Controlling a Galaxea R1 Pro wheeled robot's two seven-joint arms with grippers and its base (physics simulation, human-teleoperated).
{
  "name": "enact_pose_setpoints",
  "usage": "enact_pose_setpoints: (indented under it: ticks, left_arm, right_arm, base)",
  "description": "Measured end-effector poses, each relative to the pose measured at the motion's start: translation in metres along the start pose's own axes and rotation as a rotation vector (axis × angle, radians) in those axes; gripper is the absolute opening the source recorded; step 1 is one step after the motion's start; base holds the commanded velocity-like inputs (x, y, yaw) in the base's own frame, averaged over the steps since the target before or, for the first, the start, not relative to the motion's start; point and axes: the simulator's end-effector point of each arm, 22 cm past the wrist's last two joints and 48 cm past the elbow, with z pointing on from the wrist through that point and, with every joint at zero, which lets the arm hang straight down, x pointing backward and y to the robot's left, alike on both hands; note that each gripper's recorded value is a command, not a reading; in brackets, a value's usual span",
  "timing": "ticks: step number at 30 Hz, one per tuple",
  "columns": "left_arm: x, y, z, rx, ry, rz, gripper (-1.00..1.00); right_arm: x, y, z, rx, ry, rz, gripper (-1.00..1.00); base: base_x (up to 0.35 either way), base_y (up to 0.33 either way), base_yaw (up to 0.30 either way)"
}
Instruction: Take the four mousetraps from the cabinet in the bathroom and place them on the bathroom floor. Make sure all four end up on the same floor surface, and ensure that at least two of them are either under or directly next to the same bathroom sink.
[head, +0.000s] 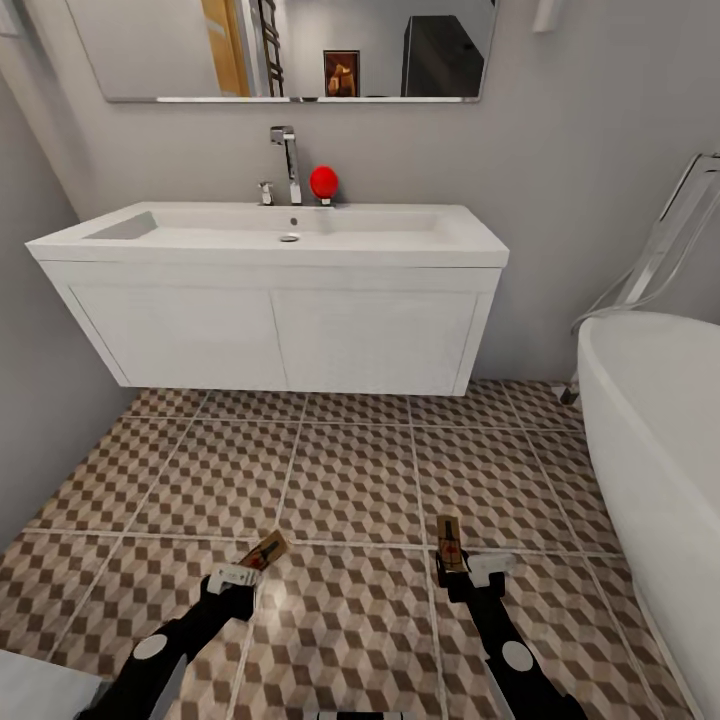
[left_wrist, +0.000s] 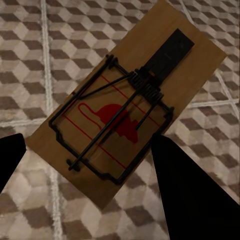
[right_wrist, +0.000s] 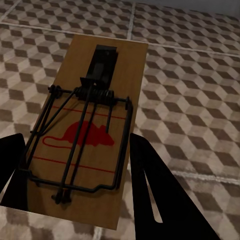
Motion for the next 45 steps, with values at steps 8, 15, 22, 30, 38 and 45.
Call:
enact_pose_setpoints:
  ticks: [8, 15, 22, 30, 38, 45]
  left_arm:
    - [-0.005, 0.008, -0.002, -0.012, -0.013, -0.01, -1.0]
    - [-0.004, 0.007, -0.001, -0.019, -0.009, -0.018, -1.0]
    - [0.016, 0.004, -0.001, -0.018, 0.098, -0.067, -1.0]
    - [0.013, 0.01, -0.001, -0.206, 0.216, -0.134, -1.0]
    - [-0.011, 0.0, -0.006, -0.265, 0.315, -0.168, -1.0]
    - [-0.055, -0.004, 0.014, -0.251, 0.295, -0.173, -1.0]
  right_arm:
    - [0.0, 0.0, 0.0, 0.0, 0.0, 0.0, -1.0]
    - [0.0, 0.001, 0.0, -0.002, 0.0, 0.0, -1.0]
    - [0.0, 0.001, 0.0, -0.002, 0.0, 0.0, -1.0]
    - [0.0, 0.0, 0.0, 0.001, -0.001, 0.001, -1.0]
    - [-0.001, 0.0, 0.0, 0.001, -0.001, 0.001, -1.0]
    - [0.0, -0.001, 0.0, 0.005, 0.001, 0.003, -1.0]
  base:
    - [0.0, 0.0, 0.0]
    - [0.0, 0.0, 0.0]
    - [0.0, 0.0, 0.0]
    - [0.0, 0.0, 0.0]
    - [0.0, 0.0, 0.0]
    - [0.0, 0.0, 0.0]
